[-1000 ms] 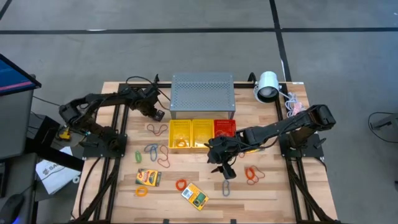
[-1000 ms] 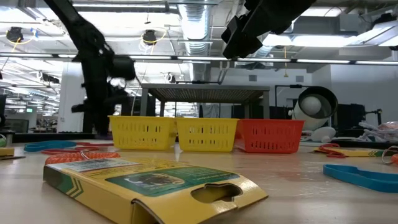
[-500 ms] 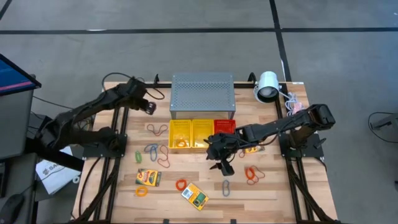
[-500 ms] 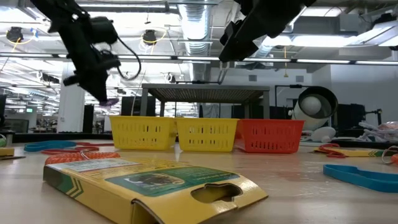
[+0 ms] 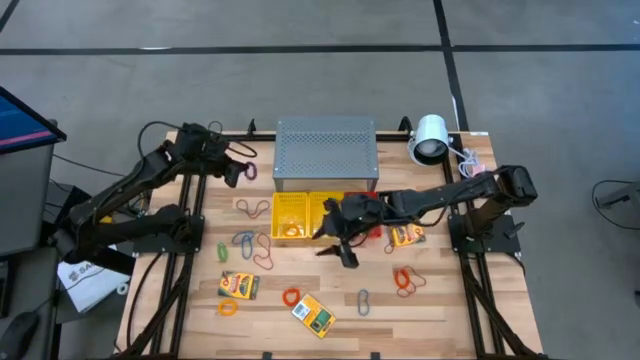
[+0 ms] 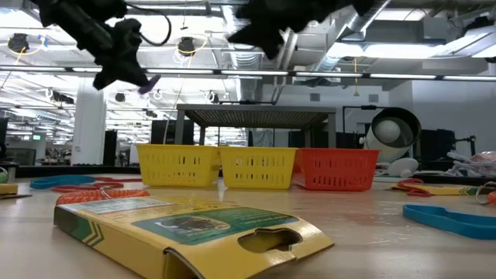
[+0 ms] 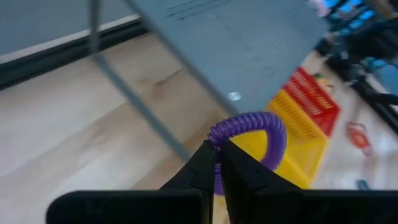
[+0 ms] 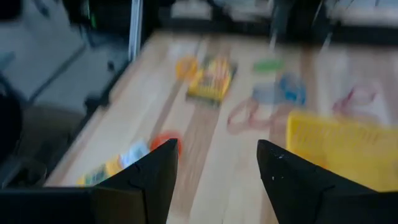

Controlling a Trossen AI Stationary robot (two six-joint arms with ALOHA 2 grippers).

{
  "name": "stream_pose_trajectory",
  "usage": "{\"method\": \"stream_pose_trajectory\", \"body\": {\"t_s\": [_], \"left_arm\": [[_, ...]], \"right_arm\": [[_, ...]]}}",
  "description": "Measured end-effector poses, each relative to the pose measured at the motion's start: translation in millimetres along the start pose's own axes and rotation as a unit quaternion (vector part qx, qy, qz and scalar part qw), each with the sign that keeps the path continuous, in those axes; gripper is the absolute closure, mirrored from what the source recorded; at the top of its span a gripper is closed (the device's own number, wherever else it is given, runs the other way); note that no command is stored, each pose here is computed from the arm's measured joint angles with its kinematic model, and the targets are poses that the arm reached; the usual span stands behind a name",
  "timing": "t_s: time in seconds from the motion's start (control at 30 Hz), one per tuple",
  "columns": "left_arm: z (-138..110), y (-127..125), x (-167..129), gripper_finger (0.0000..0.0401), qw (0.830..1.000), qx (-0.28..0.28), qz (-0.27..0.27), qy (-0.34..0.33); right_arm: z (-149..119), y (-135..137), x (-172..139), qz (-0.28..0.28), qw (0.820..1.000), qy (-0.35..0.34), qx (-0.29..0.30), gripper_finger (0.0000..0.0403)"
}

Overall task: Pick & Place Office Desk Supplies
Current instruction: Put the violet spring keychain into the left yellow bin

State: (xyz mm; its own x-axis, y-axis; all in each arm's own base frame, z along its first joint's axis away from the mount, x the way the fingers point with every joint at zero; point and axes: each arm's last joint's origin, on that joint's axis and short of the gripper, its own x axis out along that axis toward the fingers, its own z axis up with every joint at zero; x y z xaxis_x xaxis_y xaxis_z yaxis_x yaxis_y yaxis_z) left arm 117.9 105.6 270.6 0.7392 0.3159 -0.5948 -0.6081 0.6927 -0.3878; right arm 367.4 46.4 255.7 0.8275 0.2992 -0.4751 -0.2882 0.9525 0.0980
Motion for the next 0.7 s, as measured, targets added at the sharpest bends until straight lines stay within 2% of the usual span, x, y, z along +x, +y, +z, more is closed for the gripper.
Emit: {"method": "stream_pose_trajectory", "body": {"t_s": [0.17, 0.47, 0.7], "left_arm": [[2, -13, 3, 0.0394, 0.999, 0.018, -0.041, -0.012], [4, -40, 6, 0.0394, 0.992, 0.060, -0.106, -0.040], [1, -50, 7, 0.0394, 0.991, 0.079, -0.089, -0.054]], "right_arm": [[9, -16, 4, -0.049, 0.996, -0.065, 0.020, 0.0191], [-7, -56, 27, -0.084, 0.988, -0.097, 0.091, 0.0191], [9, -58, 21, -0.083, 0.980, -0.162, 0.076, 0.0191]]}}
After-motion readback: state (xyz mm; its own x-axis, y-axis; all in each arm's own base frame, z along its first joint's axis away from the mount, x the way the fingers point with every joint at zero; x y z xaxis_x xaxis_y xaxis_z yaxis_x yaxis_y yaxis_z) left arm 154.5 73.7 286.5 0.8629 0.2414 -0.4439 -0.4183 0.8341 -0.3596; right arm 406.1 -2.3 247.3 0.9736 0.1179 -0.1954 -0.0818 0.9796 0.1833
